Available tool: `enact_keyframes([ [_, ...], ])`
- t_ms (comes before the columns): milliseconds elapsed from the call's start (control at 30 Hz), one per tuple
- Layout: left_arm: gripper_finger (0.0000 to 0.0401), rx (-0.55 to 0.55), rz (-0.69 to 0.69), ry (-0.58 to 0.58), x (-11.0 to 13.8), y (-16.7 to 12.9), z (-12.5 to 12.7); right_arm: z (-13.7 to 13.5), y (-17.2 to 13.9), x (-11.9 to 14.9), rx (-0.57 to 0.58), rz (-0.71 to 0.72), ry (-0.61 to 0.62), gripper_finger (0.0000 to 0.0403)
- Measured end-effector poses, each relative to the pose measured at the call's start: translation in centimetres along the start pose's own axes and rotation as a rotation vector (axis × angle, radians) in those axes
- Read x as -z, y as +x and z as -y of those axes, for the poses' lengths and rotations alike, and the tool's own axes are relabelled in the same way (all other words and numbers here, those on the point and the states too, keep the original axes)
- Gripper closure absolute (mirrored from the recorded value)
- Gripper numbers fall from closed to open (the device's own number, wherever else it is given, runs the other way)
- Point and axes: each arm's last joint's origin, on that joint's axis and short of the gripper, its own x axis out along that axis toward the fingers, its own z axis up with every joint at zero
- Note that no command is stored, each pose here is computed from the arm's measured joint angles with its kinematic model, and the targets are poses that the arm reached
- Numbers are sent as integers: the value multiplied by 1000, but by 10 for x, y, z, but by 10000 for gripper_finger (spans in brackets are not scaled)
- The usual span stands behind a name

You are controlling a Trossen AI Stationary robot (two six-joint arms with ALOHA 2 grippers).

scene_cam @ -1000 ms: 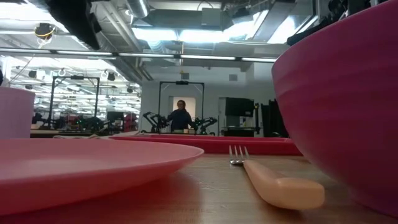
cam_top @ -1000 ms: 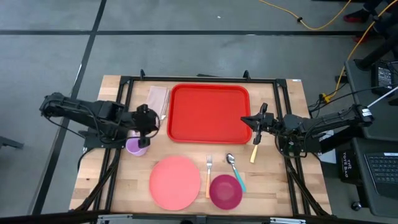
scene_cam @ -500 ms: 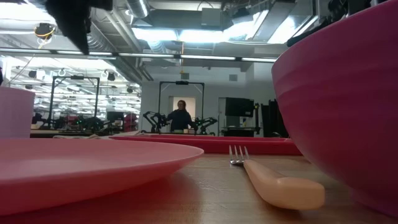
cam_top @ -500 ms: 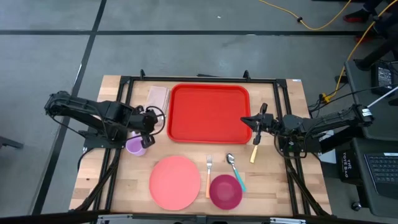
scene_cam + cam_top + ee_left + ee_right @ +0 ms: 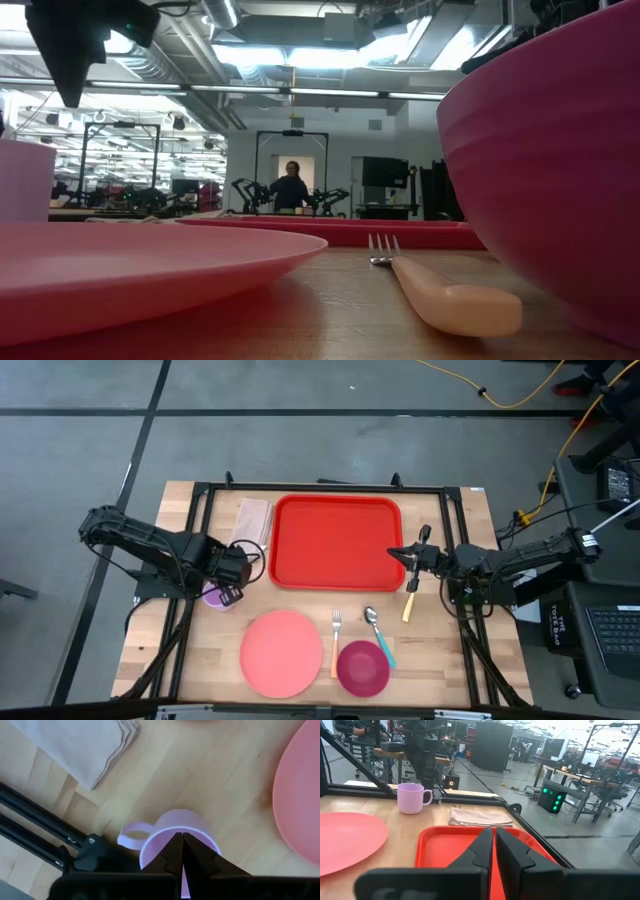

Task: Set up tray
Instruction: Put the purple mug on the red tray

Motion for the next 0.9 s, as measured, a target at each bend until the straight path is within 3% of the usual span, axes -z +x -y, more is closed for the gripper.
enact_keyframes([
  [433, 389, -2, 3, -51, 1, 0, 1, 0, 0, 0, 0, -1, 3, 375],
  [900, 291, -77, -72, -202, 8, 0, -7, 0, 0, 0, -1, -1, 6, 375],
])
